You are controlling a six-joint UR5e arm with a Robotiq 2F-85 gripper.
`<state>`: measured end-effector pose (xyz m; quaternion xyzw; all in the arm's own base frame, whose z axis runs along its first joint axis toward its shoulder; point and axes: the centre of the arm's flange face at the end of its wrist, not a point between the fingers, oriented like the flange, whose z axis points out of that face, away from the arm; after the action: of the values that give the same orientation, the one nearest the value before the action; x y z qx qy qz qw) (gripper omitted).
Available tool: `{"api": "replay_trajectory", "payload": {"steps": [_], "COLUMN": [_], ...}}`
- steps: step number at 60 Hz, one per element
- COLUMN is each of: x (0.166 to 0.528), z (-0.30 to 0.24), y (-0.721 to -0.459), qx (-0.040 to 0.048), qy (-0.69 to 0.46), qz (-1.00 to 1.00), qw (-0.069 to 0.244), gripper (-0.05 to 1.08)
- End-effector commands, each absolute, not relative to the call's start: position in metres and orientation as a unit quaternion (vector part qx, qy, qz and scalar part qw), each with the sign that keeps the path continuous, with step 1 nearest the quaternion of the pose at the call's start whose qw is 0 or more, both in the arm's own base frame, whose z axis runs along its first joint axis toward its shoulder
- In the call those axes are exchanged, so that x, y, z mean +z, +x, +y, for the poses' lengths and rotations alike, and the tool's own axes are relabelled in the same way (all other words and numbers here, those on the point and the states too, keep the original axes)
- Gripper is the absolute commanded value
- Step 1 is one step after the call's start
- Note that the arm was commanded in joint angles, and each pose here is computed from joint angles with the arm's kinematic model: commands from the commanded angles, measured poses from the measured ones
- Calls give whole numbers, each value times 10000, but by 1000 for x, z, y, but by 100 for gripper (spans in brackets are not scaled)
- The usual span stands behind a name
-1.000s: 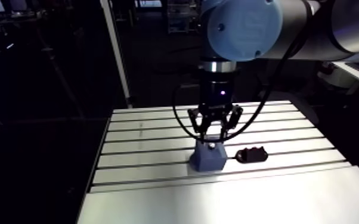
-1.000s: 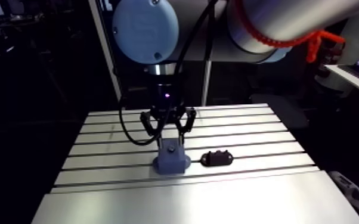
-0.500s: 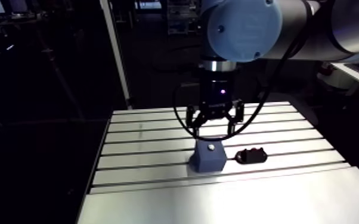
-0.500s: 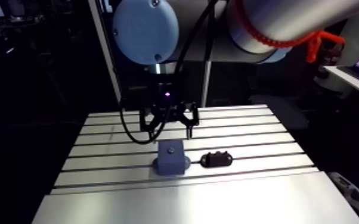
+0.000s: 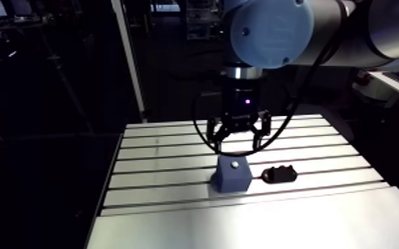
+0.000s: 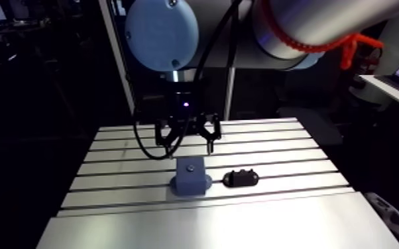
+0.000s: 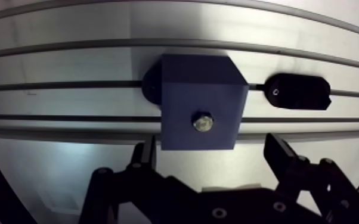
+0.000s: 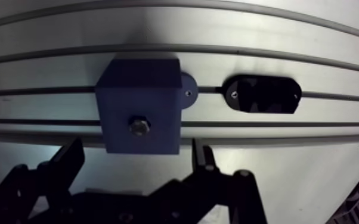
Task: Pick up the M10 bolt and insert it into the hex recess until seated.
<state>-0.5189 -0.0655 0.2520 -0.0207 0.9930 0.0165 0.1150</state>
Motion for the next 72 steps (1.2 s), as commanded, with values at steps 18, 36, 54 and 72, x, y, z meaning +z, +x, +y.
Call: {"api": "replay_trajectory", "payload": {"steps": [18, 36, 54, 72], "x": [259, 280, 296, 281], "z": [-62, -69, -78, -78], "y": [-523, -512, -502, -503], "qx": [195, 187, 252, 289], "qy": [-1040, -1162, -1162, -1223], "qz": [9894, 9898, 9919, 9914], "qw": [996, 804, 442, 378], "gripper": [5, 2, 2, 13]}}
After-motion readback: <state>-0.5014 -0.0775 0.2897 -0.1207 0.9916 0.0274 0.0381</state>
